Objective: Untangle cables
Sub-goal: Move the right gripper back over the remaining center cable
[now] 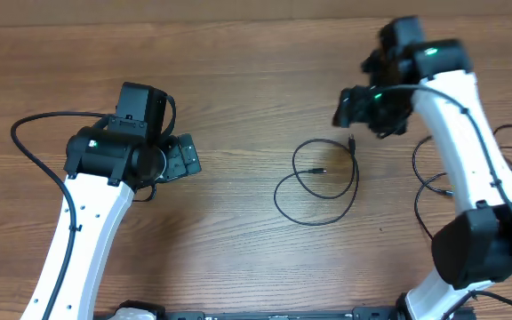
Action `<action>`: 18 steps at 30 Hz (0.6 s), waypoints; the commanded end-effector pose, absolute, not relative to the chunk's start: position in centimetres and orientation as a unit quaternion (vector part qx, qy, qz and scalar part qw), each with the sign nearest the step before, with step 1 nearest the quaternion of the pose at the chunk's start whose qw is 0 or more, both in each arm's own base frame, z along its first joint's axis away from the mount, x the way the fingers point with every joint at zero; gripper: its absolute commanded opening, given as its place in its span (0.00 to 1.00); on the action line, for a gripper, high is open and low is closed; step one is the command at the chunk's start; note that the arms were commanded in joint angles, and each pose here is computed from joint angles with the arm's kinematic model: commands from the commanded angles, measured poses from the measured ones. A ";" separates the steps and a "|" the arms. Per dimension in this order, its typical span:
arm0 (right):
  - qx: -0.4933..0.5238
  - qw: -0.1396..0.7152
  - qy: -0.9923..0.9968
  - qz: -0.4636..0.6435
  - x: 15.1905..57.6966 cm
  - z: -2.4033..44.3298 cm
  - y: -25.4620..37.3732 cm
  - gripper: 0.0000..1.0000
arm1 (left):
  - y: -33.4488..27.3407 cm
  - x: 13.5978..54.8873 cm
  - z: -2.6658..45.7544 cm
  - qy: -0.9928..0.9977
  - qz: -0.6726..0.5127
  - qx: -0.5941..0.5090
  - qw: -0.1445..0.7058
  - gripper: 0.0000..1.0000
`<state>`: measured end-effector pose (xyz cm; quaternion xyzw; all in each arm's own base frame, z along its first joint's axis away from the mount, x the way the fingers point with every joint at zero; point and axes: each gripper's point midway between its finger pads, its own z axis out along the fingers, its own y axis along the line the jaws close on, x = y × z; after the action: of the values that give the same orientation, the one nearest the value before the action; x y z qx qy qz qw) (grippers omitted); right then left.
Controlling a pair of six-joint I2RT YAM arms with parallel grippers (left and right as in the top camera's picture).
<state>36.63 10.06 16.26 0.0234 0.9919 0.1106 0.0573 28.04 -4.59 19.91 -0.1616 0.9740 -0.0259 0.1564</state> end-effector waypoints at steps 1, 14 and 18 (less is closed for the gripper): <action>0.032 0.069 0.995 0.069 36.4 14.3 10.5 0.79 | -4.6 28.1 19.9 0.975 -0.028 -0.154 0.156 1.00; -0.074 0.126 0.986 0.082 35.7 7.0 18.2 0.79 | -4.6 28.1 19.9 0.976 -0.028 -0.151 0.156 1.00; -0.102 0.147 0.980 0.091 35.2 5.8 20.5 0.79 | -4.6 28.1 19.9 0.976 -0.028 -0.151 0.156 1.00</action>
<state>35.69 19.67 5.83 -0.0899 0.9825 0.0935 0.1335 28.05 -4.59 19.91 -0.1588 0.9744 -0.0254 0.1569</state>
